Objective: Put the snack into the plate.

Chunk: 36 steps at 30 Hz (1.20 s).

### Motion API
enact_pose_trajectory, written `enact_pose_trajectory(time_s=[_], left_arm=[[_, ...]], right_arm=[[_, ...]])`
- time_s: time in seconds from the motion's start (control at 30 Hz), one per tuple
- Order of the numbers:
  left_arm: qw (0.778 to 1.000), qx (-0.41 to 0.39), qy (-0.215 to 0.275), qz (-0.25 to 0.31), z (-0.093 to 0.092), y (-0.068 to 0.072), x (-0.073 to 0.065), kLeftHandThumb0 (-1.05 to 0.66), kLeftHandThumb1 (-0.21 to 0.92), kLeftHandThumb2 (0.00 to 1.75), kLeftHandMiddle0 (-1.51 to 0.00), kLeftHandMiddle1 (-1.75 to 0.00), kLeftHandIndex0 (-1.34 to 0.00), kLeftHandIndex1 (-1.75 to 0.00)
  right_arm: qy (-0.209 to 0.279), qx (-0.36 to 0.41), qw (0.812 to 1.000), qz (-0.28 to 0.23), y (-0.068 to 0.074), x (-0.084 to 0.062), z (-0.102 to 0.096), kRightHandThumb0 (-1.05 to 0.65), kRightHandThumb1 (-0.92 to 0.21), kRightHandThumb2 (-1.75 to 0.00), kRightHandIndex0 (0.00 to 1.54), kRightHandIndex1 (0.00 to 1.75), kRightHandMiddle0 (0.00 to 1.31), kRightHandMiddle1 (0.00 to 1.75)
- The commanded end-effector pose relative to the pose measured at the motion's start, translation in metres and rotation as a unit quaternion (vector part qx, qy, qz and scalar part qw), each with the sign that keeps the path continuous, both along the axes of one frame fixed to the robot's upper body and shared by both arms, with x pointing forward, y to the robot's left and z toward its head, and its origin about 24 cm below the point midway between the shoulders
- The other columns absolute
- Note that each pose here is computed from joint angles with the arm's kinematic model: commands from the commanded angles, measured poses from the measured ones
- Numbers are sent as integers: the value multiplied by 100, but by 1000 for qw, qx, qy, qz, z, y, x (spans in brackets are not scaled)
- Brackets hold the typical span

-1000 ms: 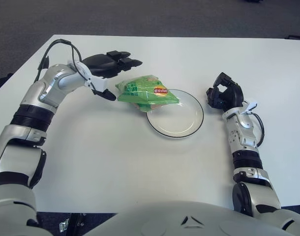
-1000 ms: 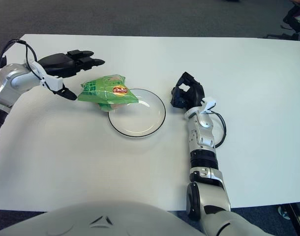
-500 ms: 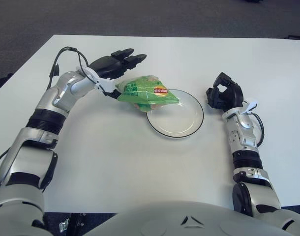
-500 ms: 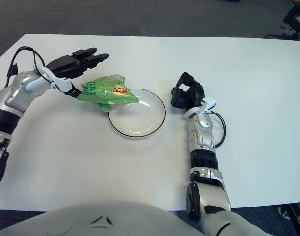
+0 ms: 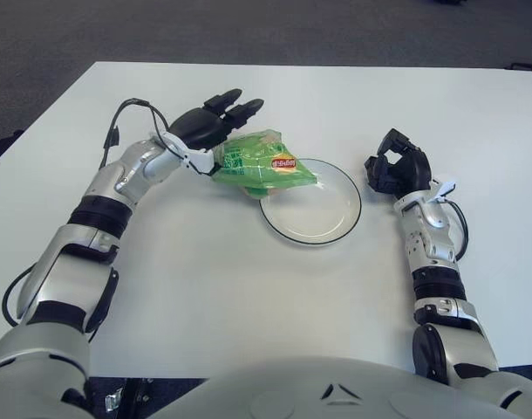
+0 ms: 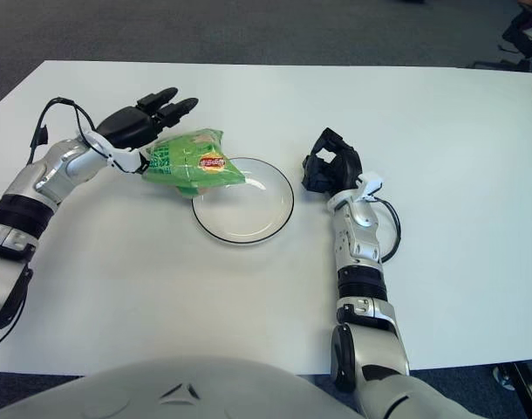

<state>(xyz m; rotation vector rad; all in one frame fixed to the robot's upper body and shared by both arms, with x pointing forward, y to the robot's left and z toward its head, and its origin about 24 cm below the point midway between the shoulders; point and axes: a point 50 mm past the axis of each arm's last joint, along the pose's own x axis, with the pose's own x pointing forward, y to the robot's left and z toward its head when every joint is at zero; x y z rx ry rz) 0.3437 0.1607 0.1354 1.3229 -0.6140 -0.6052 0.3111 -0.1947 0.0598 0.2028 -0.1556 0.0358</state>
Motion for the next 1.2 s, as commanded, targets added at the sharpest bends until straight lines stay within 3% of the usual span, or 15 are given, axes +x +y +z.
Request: enact_pose_trajectory(time_s=[0.0,0.07,0.53,0.63,0.77,0.93,1.17], left_arm=[[1000,5,-11,-18,4,-7,3,-57,19,90,0,0,0,0],[1000,8,-11,-24,3,-9,3,-59,21,89,0,0,0,0],[994,71,10,-81,-3,-25,4,-97,67,43,0,0,0,0],[991,90,11,-94,-4,-31,3,-101,72,38,0,0,0,0],[989,99,18,-107,-4,-36,0,-96,71,35,0,0,0,0],[987,101,34,-122,-4,-41,-2,-86,57,54,0,0,0,-3],[979,112,34,-165,-4,-51,-7,-87,57,62,0,0,0,-5]], right_arm=[[73,18,997,-10,-2,-24,-42,-53,-21,-145,133,175,70,175],[72,18,997,-9,-2,-24,-41,-53,-21,-145,133,175,70,175],[67,9,998,2,-2,-26,-40,-53,-20,-146,132,175,71,175],[68,6,998,4,-2,-26,-40,-53,-20,-147,132,175,72,175],[67,3,998,7,-1,-27,-39,-53,-19,-147,132,175,72,175],[67,4,998,8,-1,-27,-39,-54,-19,-148,132,175,72,175],[65,2,998,11,1,-27,-38,-54,-18,-149,132,175,73,175]])
